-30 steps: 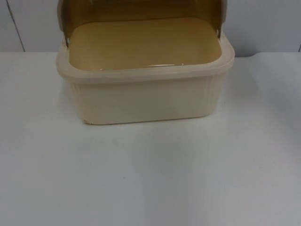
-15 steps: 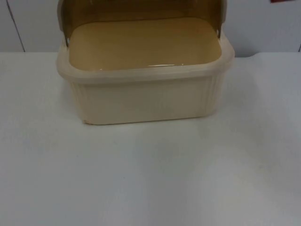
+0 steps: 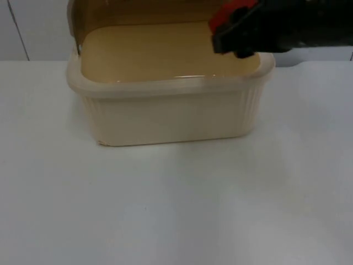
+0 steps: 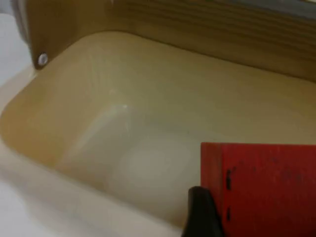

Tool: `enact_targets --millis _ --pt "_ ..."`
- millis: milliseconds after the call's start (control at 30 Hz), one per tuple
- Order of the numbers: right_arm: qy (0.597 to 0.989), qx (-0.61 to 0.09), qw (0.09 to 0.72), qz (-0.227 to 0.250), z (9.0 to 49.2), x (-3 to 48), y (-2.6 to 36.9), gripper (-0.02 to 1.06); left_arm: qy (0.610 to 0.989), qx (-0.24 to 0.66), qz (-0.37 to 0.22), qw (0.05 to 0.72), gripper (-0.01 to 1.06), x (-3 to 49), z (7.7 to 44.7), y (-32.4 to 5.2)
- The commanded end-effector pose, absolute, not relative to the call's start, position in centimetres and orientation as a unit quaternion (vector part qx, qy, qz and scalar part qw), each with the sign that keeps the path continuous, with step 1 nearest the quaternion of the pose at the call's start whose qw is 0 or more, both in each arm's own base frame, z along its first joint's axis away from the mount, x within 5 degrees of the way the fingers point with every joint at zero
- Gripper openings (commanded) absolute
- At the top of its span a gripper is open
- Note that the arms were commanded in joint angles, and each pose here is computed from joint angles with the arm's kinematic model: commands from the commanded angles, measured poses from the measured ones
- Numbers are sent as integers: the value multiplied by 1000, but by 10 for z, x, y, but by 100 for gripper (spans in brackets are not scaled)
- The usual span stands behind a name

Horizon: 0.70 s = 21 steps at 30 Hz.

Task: Open the box lid with the left hand, place the block into the box with the right hand, then close the box lid with the left hand.

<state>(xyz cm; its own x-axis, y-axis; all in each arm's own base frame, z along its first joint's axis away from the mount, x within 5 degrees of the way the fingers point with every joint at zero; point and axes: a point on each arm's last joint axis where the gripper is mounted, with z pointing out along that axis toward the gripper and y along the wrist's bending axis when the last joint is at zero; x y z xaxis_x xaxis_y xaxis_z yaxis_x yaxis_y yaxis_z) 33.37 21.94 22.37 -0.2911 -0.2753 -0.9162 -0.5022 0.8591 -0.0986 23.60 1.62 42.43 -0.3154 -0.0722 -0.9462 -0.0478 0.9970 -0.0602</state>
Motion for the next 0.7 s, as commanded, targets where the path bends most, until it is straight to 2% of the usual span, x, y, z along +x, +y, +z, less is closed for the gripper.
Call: enact_targets --millis 0,433,533,667 --pt "783 -246 562 101 226 345 229 0 806 -43 -14 590 104 236 426 17" --pt "784 -238 565 98 185 395 262 1 806 -42 -13 590 104 236 426 17" --pt "782 -219 576 94 180 398 261 8 806 -42 -13 590 104 236 426 17" --pt "789 -196 575 95 173 401 260 33 806 -42 -13 590 104 236 426 17"
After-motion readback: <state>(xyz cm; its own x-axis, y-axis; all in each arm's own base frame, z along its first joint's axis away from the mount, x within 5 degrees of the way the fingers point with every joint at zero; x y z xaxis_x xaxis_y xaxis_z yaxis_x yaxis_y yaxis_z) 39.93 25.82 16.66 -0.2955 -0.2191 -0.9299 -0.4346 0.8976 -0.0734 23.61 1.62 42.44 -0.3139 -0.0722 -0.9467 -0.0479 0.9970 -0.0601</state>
